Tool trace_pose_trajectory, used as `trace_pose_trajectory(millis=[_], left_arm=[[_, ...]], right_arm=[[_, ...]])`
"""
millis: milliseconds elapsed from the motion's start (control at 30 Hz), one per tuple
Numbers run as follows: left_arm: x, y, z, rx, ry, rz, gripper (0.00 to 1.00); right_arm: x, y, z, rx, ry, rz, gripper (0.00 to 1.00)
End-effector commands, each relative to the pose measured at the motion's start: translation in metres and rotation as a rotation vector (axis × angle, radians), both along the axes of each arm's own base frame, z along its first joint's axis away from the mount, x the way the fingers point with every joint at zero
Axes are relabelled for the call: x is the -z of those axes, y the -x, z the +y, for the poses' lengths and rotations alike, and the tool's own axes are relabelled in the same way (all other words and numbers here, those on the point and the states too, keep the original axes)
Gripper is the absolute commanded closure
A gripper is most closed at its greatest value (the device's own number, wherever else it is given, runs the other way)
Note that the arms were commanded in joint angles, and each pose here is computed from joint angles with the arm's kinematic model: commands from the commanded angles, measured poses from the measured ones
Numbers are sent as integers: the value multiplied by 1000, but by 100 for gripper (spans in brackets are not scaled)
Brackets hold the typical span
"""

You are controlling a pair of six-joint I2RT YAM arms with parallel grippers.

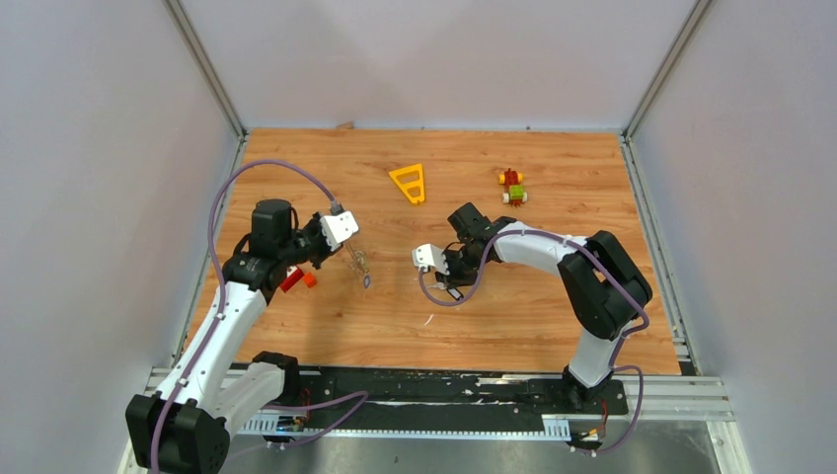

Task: Put the keys on the keyring
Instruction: Pick up the key from the center of the board.

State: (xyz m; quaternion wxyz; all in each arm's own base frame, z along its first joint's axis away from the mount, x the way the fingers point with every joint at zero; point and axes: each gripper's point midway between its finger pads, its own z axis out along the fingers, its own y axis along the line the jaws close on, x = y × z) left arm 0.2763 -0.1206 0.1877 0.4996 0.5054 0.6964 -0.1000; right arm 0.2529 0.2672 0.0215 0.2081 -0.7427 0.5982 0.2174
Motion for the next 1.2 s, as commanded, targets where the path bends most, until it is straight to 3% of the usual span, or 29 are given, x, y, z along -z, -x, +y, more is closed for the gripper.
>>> trace_pose_trajectory(millis=[0,167,533,900,1167], left_arm=[[-13,-4,-2,14,14,-59,100],[-11,-4,-3,19,17,-54,100],[-9,1,-14,75,61,-42,100],[-19,16,-84,303,172,-71,100],[-30,23,-127,385,193,-92,100]], right_arm=[[-9,-4,13,-34,-41,-15,92],[-14,-9,16,-3,-54,-25,100],[-50,-4,21,35,-157,-43,100],[-148,30,29,51,-373,-2,100],[-185,35,38,143,-437,103,100]])
